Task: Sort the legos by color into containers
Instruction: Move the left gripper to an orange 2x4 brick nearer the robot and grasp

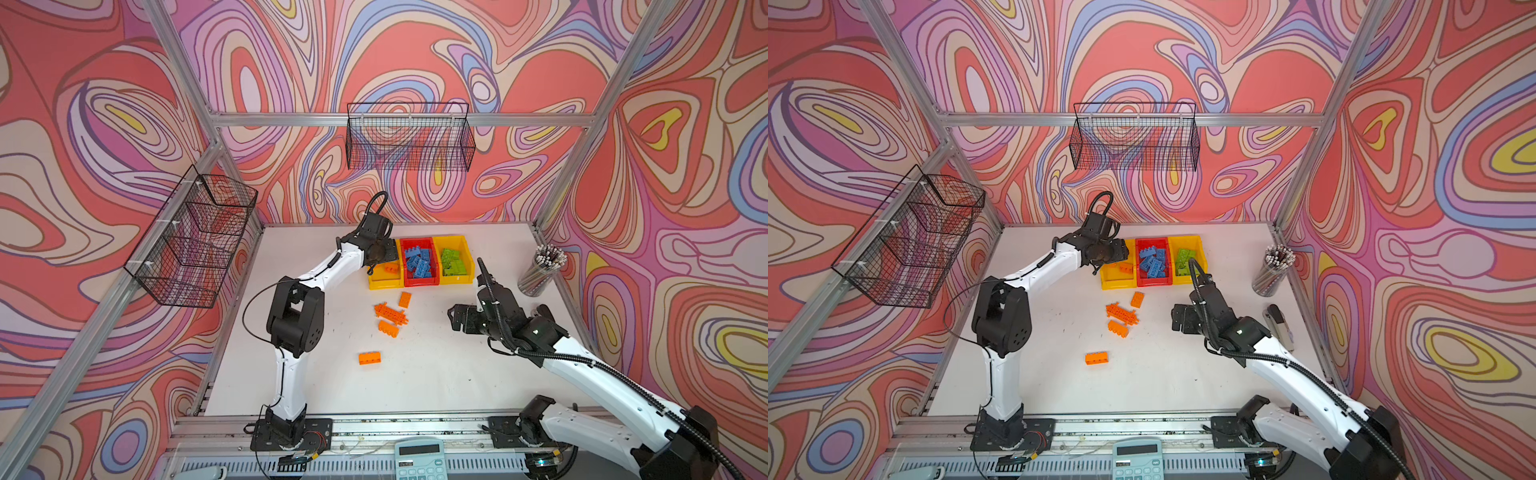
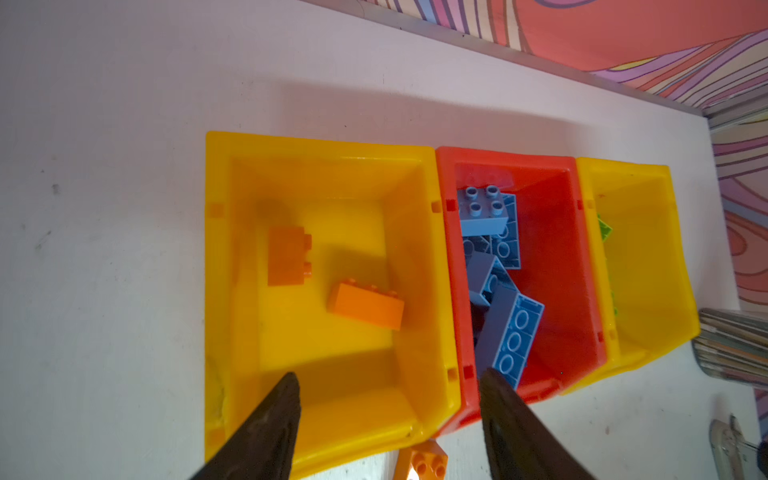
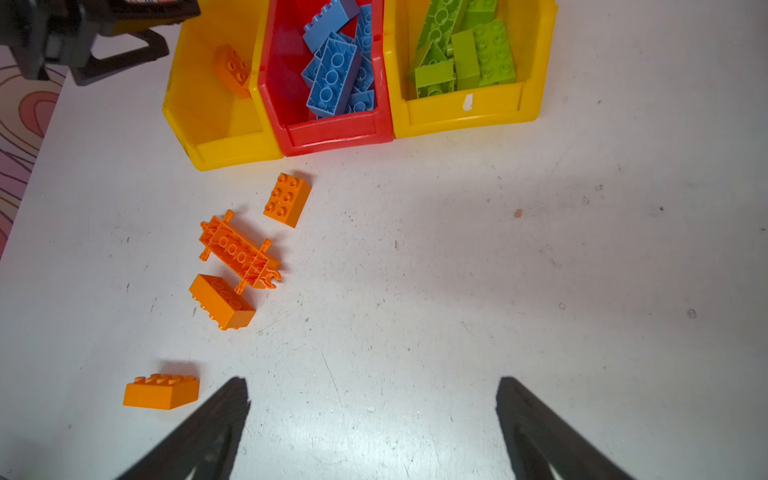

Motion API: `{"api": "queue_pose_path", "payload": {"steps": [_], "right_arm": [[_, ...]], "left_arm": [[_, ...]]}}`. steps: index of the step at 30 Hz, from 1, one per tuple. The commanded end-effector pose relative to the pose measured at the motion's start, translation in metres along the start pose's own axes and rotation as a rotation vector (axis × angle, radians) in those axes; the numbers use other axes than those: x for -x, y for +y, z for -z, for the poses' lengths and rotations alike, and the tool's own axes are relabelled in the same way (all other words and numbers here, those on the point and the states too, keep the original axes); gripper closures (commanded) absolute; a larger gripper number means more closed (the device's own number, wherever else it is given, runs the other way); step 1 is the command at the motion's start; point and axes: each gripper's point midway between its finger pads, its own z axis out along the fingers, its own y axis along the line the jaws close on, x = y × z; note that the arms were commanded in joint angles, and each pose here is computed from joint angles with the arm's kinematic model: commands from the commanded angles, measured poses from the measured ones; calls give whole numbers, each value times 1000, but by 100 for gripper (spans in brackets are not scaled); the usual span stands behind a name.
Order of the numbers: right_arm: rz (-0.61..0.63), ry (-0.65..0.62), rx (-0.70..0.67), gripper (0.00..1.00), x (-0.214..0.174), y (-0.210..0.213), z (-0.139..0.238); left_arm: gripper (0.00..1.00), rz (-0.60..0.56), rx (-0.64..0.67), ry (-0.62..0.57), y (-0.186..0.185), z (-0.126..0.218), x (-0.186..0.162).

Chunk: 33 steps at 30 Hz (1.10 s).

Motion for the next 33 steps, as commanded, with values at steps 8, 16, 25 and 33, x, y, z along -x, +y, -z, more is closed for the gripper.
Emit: {"api": "queue_pose_path", "payload": {"steps": [8,16,25,33], "right_arm": [[6,-1,66,2,13,22,-6],[-5,7,81,2,10,25,-9],[-13,10,100,2,0,29,-4],[-21,-8,104,2,-4,24,10]], "left_arm": [[23,61,26,57,45,75,-98],[17,-30,115,158,69,105,-200],[15,-82,193,222,77,112,-268],[15,-57,241,236,94,103,-289]]}}
